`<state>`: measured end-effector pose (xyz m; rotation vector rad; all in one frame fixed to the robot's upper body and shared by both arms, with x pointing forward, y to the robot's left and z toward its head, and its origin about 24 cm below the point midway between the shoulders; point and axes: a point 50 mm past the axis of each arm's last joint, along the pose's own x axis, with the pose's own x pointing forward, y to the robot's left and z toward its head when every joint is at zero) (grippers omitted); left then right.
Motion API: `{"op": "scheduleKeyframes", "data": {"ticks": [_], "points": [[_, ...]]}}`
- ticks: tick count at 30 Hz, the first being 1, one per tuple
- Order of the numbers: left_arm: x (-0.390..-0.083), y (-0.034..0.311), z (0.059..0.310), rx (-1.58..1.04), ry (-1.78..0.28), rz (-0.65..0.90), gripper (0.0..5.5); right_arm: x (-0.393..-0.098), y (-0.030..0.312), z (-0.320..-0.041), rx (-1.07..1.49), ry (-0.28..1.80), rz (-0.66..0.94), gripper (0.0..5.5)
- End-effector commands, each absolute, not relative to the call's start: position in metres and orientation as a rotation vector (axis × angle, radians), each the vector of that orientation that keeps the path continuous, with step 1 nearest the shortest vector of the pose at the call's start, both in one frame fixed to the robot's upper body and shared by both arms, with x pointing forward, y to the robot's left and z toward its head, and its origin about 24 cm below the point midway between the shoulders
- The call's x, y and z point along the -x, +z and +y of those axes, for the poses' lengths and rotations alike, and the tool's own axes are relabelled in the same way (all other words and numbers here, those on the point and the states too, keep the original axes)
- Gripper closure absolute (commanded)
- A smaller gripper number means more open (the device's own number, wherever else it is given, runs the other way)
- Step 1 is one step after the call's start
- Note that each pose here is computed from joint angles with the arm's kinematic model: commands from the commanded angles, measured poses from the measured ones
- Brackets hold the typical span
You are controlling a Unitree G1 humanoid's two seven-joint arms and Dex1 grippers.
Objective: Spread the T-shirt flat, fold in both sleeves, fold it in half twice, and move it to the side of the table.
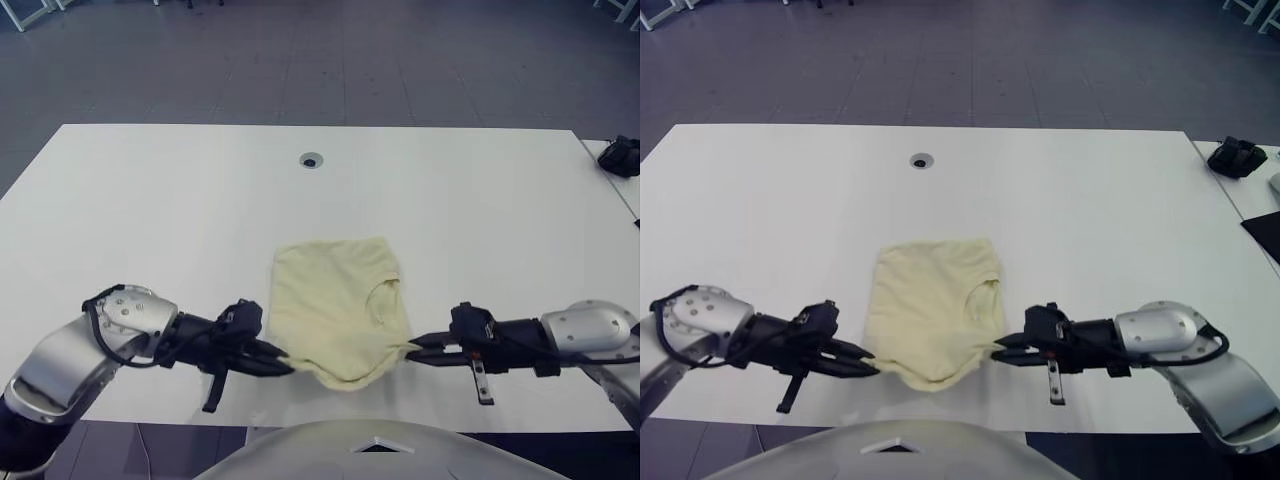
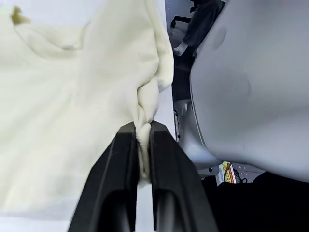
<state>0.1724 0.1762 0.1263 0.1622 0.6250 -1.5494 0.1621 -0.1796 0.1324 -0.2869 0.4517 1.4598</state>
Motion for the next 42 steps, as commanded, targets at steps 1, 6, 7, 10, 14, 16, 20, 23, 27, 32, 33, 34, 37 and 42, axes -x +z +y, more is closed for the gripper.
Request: {"op": "scheduleKeyframes", "data": {"ticks": [1,6,7,10,14,16,20,23,27,32,33,34,37,42], "points": [[-0.202,0.148,0.180,-0.159,-1.487,0.539,5.33,-0.193,0.150,-0.184,0.260,1.395,0.377,5.39],[-0.234,0.160,0.183,-0.139,-1.433,0.486,5.33,-0.226,0.150,-0.190,0.242,1.369,0.385,5.40],[-0.240,0.160,0.183,-0.129,-1.424,0.482,5.33,-0.230,0.149,-0.190,0.239,1.370,0.390,5.40],[-0.259,0.157,0.185,-0.110,-1.384,0.485,5.33,-0.247,0.138,-0.192,0.233,1.357,0.417,5.40],[-0.271,0.153,0.188,-0.110,-1.364,0.494,5.33,-0.267,0.120,-0.196,0.235,1.329,0.465,5.40],[-0.275,0.148,0.191,-0.111,-1.346,0.504,5.33,-0.279,0.112,-0.196,0.240,1.311,0.477,5.40],[-0.287,0.140,0.192,-0.112,-1.298,0.514,5.33,-0.293,0.104,-0.195,0.249,1.304,0.484,5.40],[-0.296,0.134,0.190,-0.120,-1.244,0.515,5.33,-0.299,0.101,-0.193,0.258,1.302,0.484,5.40],[-0.305,0.126,0.189,-0.135,-1.195,0.528,5.33,-0.302,0.096,-0.192,0.273,1.294,0.485,5.40],[-0.309,0.122,0.188,-0.139,-1.188,0.537,5.33,-0.305,0.092,-0.190,0.283,1.281,0.477,5.40],[-0.309,0.121,0.188,-0.142,-1.189,0.540,5.33,-0.305,0.092,-0.189,0.285,1.277,0.473,5.40],[-0.309,0.120,0.188,-0.144,-1.188,0.544,5.33,-0.306,0.092,-0.189,0.287,1.273,0.469,5.40],[-0.308,0.118,0.186,-0.153,-1.192,0.538,5.33,-0.308,0.089,-0.188,0.331,1.233,0.433,5.40],[-0.318,0.124,0.186,-0.137,-1.102,0.458,4.36,-0.313,0.084,-0.190,0.337,1.102,0.346,4.45]]}}
